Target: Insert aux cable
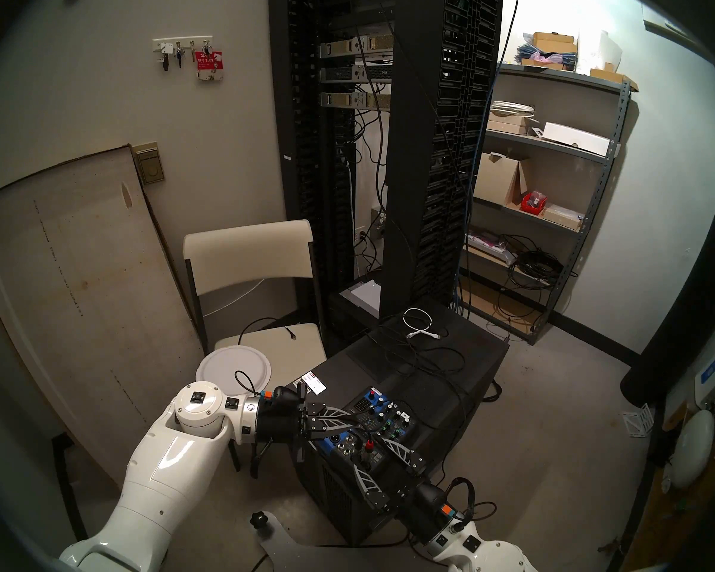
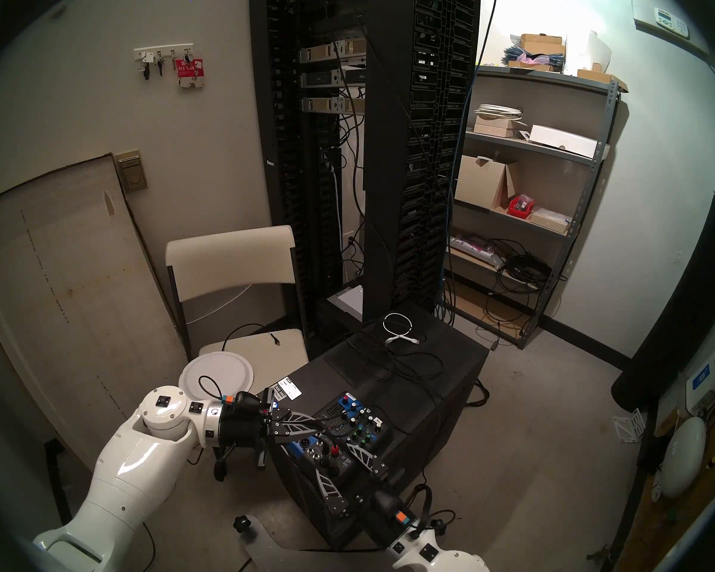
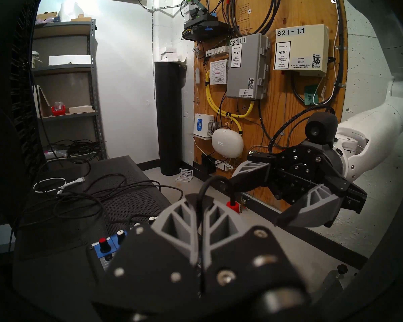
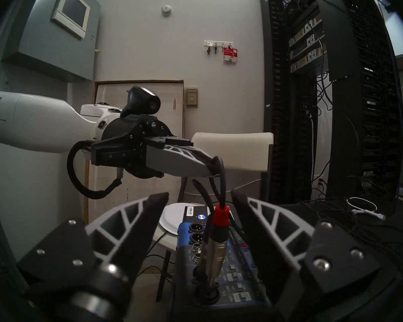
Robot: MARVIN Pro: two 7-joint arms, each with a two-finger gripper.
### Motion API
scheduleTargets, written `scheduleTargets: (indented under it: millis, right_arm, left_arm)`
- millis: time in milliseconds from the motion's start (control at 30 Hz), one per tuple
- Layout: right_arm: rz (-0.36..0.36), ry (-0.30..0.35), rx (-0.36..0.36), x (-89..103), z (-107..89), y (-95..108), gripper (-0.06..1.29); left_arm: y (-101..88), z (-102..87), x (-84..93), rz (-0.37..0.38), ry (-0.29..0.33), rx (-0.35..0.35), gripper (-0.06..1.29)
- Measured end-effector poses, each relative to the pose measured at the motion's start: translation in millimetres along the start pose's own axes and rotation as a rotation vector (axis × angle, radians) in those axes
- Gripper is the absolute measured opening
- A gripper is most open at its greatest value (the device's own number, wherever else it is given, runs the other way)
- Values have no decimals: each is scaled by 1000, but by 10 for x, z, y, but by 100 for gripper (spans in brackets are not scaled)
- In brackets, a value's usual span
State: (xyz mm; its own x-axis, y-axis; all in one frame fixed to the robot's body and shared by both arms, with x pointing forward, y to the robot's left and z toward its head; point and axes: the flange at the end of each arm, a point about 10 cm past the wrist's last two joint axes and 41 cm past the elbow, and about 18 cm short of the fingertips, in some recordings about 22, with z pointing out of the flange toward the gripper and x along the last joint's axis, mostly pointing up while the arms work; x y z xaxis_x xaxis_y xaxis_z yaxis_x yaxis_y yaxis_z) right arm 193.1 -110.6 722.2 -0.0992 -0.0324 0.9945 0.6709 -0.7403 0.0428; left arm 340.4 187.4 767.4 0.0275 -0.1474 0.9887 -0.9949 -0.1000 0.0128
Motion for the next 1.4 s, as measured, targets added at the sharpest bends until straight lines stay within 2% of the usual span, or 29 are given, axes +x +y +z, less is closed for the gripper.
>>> scheduleTargets:
  millis: [33,233,333,400,467,1067,1400]
  right_arm:
    - [-1,2,-1,8,4,4,81]
    - [-8,9,-7,38,19,23,80]
    - [-9,9,-9,43,24,25,70]
    - [-9,9,-10,43,26,24,50]
    - [-10,9,-12,44,30,24,44]
    - [-29,-14,-24,0,80,52,43]
    - [-15,-4,-44,16,91,87,40]
  left_arm:
    - [0,0,0,0,0,0,1]
    - [0,3,-2,1,1,1,-1]
    - [0,3,-2,1,2,1,-2]
    - [0,3,-2,1,2,1,-2]
    - [0,2,-2,1,2,2,-2]
    - [-6,-7,5,3,5,6,-2]
    - [-6,-3,7,3,6,7,-2]
